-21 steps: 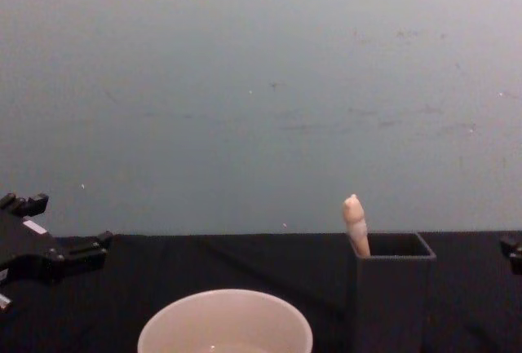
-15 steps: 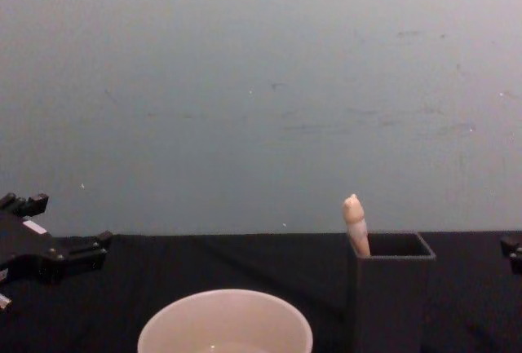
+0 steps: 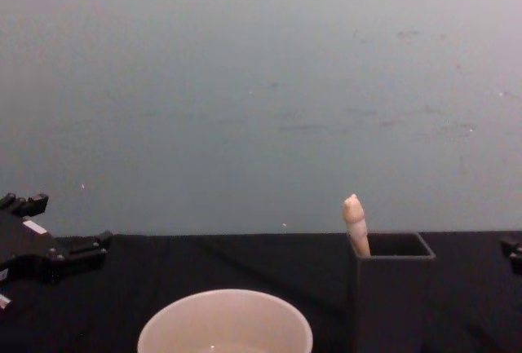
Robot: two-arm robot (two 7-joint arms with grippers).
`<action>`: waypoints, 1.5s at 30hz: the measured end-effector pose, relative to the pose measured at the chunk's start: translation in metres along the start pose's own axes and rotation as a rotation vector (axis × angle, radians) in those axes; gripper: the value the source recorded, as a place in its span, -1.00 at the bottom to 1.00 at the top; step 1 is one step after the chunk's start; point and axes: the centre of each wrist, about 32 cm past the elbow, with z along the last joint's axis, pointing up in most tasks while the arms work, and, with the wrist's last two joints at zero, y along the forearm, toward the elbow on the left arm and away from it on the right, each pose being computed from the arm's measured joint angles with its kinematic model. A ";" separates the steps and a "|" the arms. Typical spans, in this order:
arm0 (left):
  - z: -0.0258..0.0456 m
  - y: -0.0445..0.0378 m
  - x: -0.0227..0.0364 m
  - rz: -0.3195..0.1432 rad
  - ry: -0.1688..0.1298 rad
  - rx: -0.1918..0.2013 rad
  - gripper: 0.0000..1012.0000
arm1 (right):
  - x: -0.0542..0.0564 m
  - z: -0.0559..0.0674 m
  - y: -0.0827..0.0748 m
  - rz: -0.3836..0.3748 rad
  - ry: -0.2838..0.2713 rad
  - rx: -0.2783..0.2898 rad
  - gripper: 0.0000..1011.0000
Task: Pick up the stirring spoon with one hand, stir inside the cup, then place it back in its original position.
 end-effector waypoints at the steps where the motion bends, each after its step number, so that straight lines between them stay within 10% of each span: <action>1: 0.0000 0.0000 0.0000 0.000 0.000 0.000 0.98 | 0.000 0.000 0.000 0.000 0.000 0.000 0.98; 45: 0.0000 0.0000 0.0000 0.000 0.000 0.000 0.98 | 0.005 0.007 -0.003 0.028 0.005 0.003 0.98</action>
